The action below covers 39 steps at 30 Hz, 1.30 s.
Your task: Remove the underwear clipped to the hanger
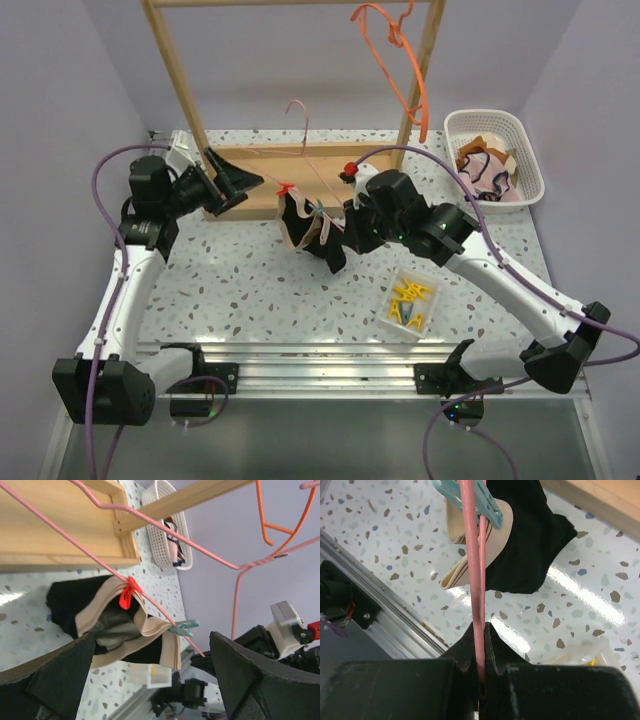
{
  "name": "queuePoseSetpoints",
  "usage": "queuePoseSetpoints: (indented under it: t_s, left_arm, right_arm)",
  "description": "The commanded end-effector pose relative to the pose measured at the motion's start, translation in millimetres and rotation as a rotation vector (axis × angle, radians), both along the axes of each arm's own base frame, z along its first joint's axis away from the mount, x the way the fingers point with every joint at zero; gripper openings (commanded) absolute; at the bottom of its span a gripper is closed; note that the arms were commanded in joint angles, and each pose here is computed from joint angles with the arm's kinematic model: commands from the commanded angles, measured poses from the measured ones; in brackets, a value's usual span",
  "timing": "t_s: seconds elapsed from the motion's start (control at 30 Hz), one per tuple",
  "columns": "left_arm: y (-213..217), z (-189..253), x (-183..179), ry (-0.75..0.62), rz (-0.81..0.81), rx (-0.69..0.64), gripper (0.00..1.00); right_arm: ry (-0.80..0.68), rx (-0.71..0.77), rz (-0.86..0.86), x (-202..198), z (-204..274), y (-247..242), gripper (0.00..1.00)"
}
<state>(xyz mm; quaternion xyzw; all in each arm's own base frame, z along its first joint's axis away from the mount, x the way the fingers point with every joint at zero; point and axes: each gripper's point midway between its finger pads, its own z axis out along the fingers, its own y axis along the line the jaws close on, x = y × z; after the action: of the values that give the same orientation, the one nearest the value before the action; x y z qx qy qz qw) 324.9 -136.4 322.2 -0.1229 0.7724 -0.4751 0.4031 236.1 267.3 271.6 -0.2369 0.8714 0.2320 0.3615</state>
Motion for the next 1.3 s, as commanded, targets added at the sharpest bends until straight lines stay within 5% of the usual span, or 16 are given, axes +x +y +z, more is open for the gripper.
queuePoseSetpoints:
  t_s: [0.0,0.33,1.03,1.27]
  left_arm:
    - [-26.2,1.1,-21.2,0.038,-0.132,-0.138,1.0]
    - [-35.7,-39.2,-27.8,0.256,-0.093,-0.298,1.0]
    - [-50.0,-94.8,-9.6,0.489,-0.023,-0.298,0.99]
    - [-49.9,-103.1,-7.4,0.498,-0.003,-0.34,0.68]
  right_arm:
    - [-0.112,0.113,-0.058,7.7,31.1,1.3,0.0]
    - [-0.12,0.079,-0.06,3.1,11.4,-0.7,0.0]
    - [-0.119,0.052,0.008,-15.7,-17.0,28.5,0.0]
    - [-0.125,0.019,0.021,-19.9,-22.4,27.7,0.0]
